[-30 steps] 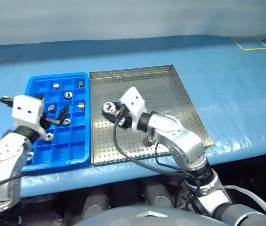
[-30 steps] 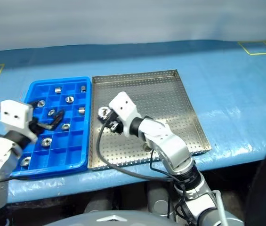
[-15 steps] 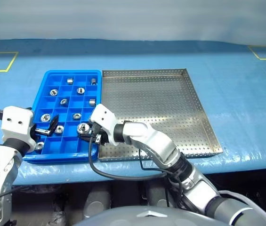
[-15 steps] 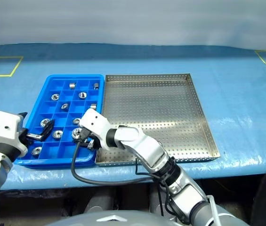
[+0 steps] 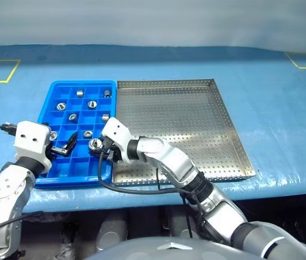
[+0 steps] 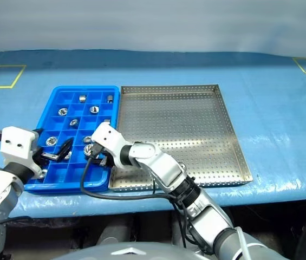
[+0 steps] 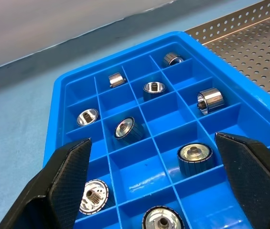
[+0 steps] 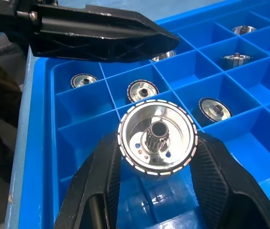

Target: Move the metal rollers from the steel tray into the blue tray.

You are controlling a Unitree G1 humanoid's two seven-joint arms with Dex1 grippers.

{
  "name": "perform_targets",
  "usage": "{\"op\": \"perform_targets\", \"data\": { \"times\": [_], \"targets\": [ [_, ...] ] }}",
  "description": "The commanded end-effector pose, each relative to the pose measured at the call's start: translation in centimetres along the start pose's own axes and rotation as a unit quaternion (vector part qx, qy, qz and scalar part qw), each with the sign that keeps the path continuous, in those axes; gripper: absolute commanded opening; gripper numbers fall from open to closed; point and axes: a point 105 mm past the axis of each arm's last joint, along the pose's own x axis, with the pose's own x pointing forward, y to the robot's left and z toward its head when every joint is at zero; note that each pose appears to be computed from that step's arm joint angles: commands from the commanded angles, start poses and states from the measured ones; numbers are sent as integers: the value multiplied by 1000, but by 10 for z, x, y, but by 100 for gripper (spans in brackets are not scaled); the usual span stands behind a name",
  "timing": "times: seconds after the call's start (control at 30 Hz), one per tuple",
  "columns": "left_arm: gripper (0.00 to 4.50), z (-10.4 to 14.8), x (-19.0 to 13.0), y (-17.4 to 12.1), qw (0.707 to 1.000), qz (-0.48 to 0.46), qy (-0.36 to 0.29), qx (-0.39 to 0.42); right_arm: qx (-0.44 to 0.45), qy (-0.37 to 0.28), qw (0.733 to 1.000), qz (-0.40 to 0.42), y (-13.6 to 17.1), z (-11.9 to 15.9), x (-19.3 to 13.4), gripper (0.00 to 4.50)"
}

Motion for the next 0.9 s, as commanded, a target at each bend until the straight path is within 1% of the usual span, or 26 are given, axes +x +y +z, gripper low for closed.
{"op": "perform_targets", "data": {
  "times": [0.03,0.1,0.13,0.2,0.4,0.5,0.57,0.63,0.73,0.77,0.9],
  "targets": [
    [450,12,-1,-2,1000,0,-24,11,-4,-25,1000,-1,-3,12,0,188],
    [450,12,-1,-1,1000,1,-24,11,-2,-23,1000,3,-2,11,0,246],
    [450,12,-1,-1,1000,2,-25,10,-3,-23,1000,2,-3,11,1,265],
    [450,12,-1,-1,1000,2,-25,10,-6,-29,1000,-3,-3,12,0,325],
    [450,13,2,-9,999,-14,-31,1,-30,-65,997,-14,-4,29,-11,325],
    [450,19,8,-21,998,-42,-46,-12,-43,-93,994,-42,-12,46,-33,325],
    [450,21,12,-29,997,-58,-51,-18,-54,-93,992,-73,-20,47,-48,325],
    [450,23,18,-38,995,-79,-56,-16,-54,-74,989,-114,-33,39,-68,325],
    [450,32,33,-52,991,-111,-74,-23,-40,-27,981,-186,-51,15,-107,325],
    [450,35,36,-56,989,-120,-78,-24,-35,-18,979,-198,-53,10,-114,325],
    [450,45,52,-89,976,-194,-92,-24,-2,8,973,-230,-48,-8,-139,325]
  ]
}}
